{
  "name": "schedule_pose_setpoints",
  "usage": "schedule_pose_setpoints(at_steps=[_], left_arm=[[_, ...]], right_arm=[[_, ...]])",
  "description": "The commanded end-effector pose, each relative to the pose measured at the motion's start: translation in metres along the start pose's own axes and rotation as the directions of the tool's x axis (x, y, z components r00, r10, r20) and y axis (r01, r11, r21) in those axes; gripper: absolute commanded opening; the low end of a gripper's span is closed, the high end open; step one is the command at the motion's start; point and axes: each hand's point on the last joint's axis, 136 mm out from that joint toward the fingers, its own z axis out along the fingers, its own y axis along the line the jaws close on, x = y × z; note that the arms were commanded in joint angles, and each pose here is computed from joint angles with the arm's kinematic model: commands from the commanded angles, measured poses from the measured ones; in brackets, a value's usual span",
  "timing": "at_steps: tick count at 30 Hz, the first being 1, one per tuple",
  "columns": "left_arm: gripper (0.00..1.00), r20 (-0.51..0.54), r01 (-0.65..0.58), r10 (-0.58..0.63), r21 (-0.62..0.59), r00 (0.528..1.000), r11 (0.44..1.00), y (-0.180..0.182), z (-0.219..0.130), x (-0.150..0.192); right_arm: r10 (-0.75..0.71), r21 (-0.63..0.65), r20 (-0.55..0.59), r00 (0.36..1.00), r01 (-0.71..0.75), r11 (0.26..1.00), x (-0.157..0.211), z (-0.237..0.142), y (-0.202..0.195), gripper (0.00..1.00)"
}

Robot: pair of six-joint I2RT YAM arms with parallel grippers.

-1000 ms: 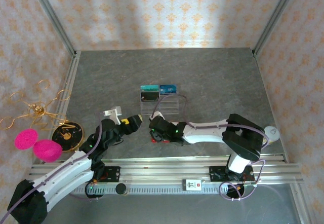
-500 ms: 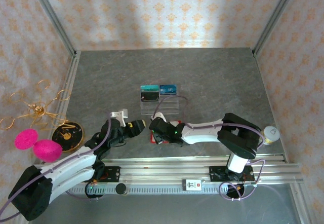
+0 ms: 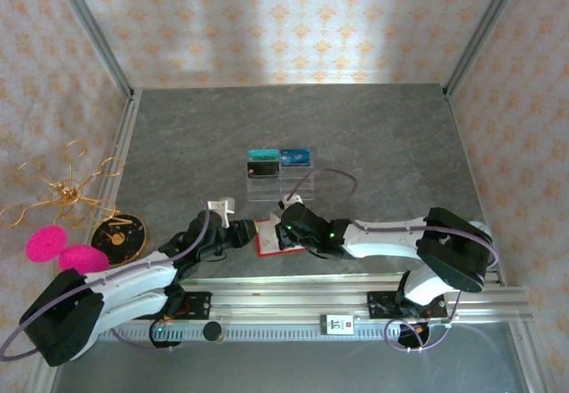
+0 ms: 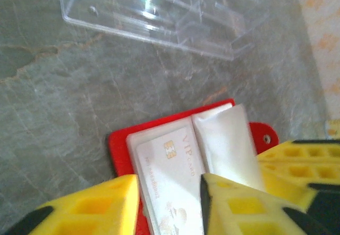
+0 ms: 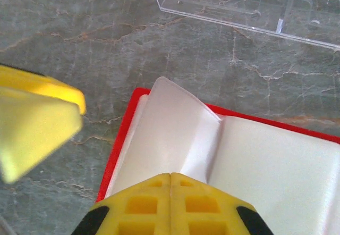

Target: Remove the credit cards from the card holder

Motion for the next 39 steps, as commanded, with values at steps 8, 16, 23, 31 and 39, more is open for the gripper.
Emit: schedule_pose_setpoints(at_steps=[8,16,23,31,39], left_arm=[[0.21,-0.073,-0.108,0.115,0.097,0.991,0.989,-0.053,0.027,0.002],[0.18,-0.201,-0.159,0.177,0.104,0.963,0.982,-0.069,0.060,0.025],[0.11,-0.234,-0.170,0.181,0.067,0.955,0.983,-0.066,0.083,0.027],[0.07,-0.234,-0.163,0.176,0.071,0.956,0.984,-0.065,0.083,0.028],[0.06,-0.210,-0.172,0.182,0.066,0.961,0.983,-0.066,0.075,0.023]], right_arm=[[0.095,-0.031,0.062,0.994,-0.093,0.995,-0.014,-0.009,0.004,0.06],[0.132,0.114,0.259,0.957,-0.166,0.980,-0.039,-0.062,-0.039,0.23],[0.140,0.064,0.225,0.964,-0.158,0.985,-0.026,-0.066,-0.039,0.15],[0.160,-0.072,0.043,0.986,-0.156,0.985,-0.005,-0.028,-0.023,0.02],[0.222,0.117,-0.079,0.972,-0.212,0.970,0.044,-0.002,-0.066,0.00]])
